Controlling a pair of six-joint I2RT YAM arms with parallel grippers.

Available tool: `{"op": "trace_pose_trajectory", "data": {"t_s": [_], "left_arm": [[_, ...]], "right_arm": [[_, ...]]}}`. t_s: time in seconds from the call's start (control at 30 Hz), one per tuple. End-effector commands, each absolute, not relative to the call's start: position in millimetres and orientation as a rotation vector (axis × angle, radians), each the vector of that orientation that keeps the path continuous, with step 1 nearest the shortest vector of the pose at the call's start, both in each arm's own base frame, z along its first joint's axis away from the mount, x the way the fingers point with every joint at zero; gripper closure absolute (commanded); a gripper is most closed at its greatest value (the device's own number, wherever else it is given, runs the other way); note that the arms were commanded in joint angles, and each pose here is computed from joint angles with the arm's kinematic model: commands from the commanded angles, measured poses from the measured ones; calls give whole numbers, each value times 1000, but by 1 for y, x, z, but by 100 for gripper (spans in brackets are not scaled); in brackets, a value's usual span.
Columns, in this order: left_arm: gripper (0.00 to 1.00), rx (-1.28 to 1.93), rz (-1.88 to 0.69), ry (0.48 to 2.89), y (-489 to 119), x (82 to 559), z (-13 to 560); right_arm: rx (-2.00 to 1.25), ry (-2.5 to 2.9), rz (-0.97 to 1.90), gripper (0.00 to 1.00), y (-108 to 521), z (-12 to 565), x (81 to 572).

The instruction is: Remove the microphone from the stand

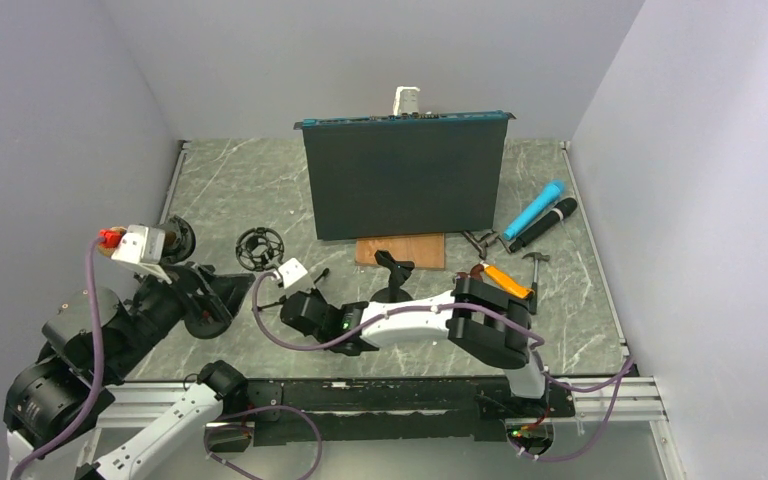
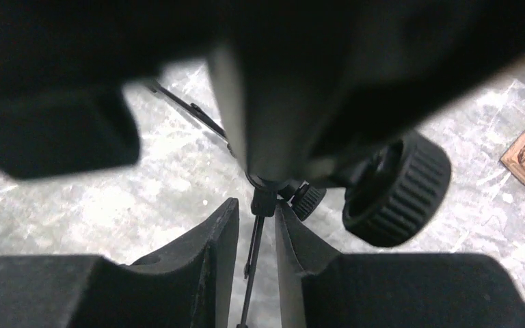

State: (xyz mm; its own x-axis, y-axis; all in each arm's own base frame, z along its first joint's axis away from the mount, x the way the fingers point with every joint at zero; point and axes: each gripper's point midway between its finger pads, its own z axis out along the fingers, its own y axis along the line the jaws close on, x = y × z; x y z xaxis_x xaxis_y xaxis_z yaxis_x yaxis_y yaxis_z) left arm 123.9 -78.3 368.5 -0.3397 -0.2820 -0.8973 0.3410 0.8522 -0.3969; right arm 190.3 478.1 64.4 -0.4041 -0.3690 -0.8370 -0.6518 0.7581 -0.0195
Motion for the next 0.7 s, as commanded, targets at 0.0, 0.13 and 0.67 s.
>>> {"op": "trace_pose_trajectory", "data": {"t_s": [0.0, 0.13, 0.67], "left_arm": [[9, 21, -660, 1751, -71, 115, 390], [8, 15, -665, 1730, -66, 109, 398], [5, 17, -729, 1699, -57, 83, 417]], "right_arm": [[-810, 2009, 285, 71, 473, 39, 206], [-805, 1997, 293, 72, 483, 38, 230], [-787, 1933, 295, 62, 528, 50, 338]]}}
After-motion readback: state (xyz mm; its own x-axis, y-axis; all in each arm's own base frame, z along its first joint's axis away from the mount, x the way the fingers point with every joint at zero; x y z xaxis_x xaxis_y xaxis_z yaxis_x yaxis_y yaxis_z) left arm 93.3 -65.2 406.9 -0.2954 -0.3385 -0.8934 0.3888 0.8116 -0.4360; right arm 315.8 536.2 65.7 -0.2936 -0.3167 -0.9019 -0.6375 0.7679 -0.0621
